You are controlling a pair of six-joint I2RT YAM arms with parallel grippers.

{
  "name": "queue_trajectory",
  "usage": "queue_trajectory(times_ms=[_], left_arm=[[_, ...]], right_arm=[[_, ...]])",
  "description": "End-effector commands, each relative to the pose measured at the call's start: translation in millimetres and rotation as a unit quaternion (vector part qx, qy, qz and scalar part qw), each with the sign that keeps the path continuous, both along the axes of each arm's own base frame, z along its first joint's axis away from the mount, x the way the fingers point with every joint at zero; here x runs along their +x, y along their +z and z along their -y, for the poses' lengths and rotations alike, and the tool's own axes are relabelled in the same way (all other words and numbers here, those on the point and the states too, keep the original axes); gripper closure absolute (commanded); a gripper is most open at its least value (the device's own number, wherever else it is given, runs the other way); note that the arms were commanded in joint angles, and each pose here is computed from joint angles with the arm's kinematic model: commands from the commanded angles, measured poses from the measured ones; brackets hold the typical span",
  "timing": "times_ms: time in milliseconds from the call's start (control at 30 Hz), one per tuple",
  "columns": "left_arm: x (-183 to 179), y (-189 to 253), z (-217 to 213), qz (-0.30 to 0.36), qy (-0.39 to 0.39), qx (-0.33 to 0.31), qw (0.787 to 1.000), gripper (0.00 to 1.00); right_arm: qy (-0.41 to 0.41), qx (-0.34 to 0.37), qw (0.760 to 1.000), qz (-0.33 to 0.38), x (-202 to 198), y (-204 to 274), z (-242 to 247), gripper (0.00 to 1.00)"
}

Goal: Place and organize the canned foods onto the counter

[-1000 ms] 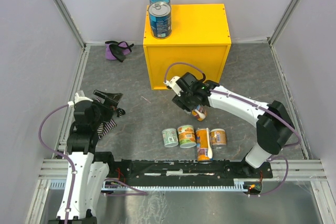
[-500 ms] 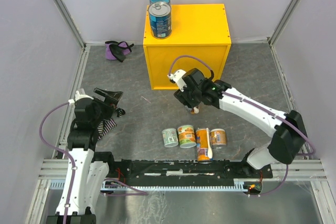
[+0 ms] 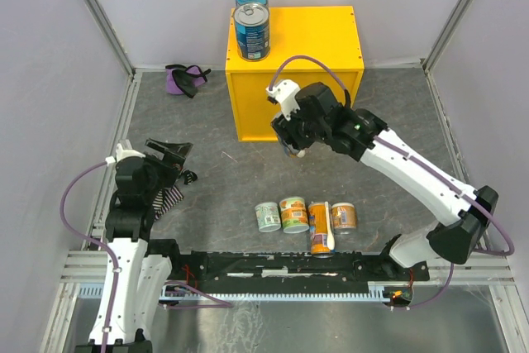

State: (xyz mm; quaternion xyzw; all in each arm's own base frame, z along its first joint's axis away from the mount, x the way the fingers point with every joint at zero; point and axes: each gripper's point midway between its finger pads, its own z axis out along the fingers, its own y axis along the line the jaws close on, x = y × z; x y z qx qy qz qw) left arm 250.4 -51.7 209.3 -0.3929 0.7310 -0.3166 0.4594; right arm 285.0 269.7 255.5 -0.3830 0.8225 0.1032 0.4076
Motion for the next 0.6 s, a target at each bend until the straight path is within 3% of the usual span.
queue_trajectory(times_ms=[0, 567], left_arm=[[3, 17, -4, 0.039, 0.014, -0.003, 0.999, 0.07], [6, 30, -2, 0.063, 0.015, -0.021, 0.998, 0.08]], right_arm=[[0.009, 0.121, 0.988, 0.1, 0, 113, -11, 0.98], [-0.012, 0.208, 0.961, 0.183, -8, 239, 0, 0.98]])
